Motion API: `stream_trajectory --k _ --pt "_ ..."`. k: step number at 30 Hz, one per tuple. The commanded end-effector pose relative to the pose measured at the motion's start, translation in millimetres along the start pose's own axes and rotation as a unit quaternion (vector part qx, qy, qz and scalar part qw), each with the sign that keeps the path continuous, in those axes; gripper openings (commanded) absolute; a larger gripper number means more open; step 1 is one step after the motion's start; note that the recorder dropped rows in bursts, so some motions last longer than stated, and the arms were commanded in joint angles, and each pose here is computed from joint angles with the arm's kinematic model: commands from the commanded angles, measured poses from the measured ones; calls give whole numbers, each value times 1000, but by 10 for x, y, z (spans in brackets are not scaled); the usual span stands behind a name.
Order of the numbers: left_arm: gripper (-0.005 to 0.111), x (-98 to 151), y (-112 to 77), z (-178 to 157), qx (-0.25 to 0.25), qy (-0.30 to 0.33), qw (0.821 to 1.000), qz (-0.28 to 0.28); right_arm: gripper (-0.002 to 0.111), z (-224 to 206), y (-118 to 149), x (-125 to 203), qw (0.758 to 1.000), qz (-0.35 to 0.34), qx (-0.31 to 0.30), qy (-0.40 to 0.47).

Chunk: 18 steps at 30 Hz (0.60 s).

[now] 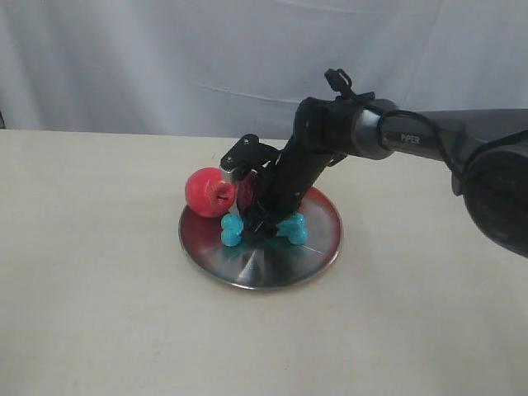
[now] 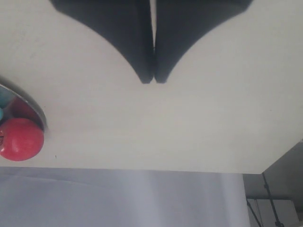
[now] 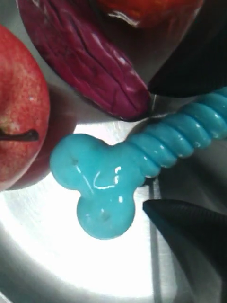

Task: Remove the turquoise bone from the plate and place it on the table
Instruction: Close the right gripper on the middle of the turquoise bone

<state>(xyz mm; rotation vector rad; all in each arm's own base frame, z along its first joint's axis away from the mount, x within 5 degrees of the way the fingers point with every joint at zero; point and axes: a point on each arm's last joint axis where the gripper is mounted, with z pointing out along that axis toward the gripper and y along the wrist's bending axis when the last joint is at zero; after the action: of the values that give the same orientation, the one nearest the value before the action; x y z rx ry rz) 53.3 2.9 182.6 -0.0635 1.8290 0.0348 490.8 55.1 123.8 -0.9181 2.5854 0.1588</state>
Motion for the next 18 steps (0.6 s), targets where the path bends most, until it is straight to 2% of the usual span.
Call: stream_trajectory --k 1,9,13,18 --pt "0 3 -4 2 4 -2 1000 -2 51 27 -13 6 1000 -5 2 2" --pt "0 3 -4 2 4 -2 1000 -2 -1 26 9 29 1000 -9 -10 14" --pt "0 3 -4 2 4 -2 1000 -2 0 -28 40 6 1000 3 -15 16" --pt "0 3 -4 2 4 -2 1000 -2 -1 -454 107 -171 1000 21 -2 -14"
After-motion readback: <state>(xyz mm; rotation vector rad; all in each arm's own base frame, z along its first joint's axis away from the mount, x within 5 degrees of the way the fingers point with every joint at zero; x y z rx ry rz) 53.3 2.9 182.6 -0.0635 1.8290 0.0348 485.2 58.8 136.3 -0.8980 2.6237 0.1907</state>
